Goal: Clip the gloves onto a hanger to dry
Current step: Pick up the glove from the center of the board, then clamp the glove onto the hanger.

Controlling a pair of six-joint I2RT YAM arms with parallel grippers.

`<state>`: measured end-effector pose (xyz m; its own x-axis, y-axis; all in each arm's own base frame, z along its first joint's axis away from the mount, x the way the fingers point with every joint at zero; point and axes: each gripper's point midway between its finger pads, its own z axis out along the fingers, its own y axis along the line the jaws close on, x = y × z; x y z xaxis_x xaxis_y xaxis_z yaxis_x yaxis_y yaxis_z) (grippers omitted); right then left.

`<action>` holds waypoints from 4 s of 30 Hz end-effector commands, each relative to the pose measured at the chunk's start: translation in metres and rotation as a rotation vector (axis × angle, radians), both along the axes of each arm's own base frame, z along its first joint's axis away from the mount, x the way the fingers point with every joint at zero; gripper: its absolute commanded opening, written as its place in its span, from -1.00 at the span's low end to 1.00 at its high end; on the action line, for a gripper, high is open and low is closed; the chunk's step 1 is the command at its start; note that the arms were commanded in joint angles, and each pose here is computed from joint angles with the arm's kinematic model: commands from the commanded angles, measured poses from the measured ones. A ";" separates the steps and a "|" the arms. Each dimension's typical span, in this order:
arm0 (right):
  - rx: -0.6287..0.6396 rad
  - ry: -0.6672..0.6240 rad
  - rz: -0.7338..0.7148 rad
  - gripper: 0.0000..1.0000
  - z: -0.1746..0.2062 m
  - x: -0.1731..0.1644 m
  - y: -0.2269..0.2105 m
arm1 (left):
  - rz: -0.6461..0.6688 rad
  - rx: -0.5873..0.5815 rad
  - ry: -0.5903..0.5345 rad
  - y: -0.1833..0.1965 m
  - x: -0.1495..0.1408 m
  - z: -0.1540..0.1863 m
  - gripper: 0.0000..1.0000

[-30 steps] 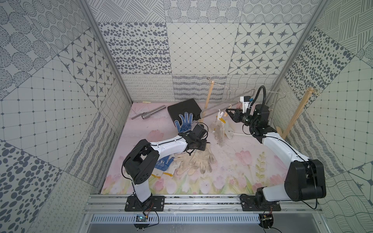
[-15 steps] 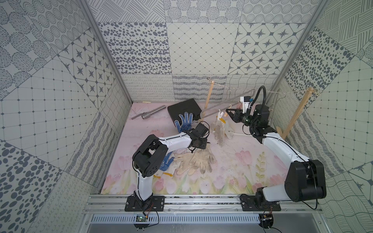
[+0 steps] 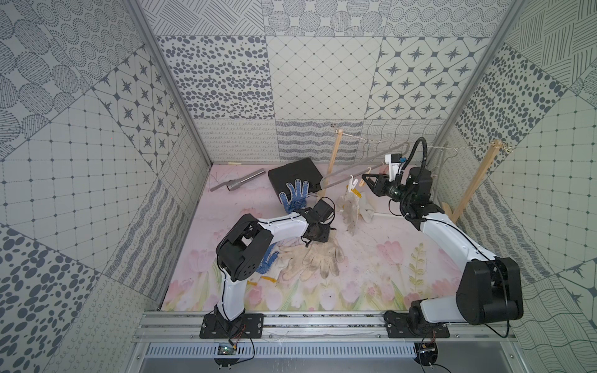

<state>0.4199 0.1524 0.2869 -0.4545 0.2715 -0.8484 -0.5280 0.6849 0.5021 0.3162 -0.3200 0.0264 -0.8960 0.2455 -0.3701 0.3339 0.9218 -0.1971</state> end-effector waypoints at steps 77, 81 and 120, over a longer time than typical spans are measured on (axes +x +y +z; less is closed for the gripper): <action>0.090 0.069 -0.053 -0.81 0.038 -0.048 -0.011 | -0.157 -0.346 -0.956 -0.125 0.018 0.230 -1.00; 0.069 0.061 -0.038 -0.85 0.032 -0.049 -0.009 | -0.171 -0.364 -0.975 -0.125 0.016 0.233 -1.00; 0.001 -0.059 0.098 -0.89 0.027 -0.056 0.008 | -0.376 -0.443 -1.032 -0.131 -0.014 0.243 -1.00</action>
<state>0.3657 0.1544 0.2993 -0.4951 0.2480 -0.8327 -0.5523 0.6500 0.5219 0.2983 -0.4496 0.2442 -0.0729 0.1473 -0.9864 0.7554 0.6540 0.0418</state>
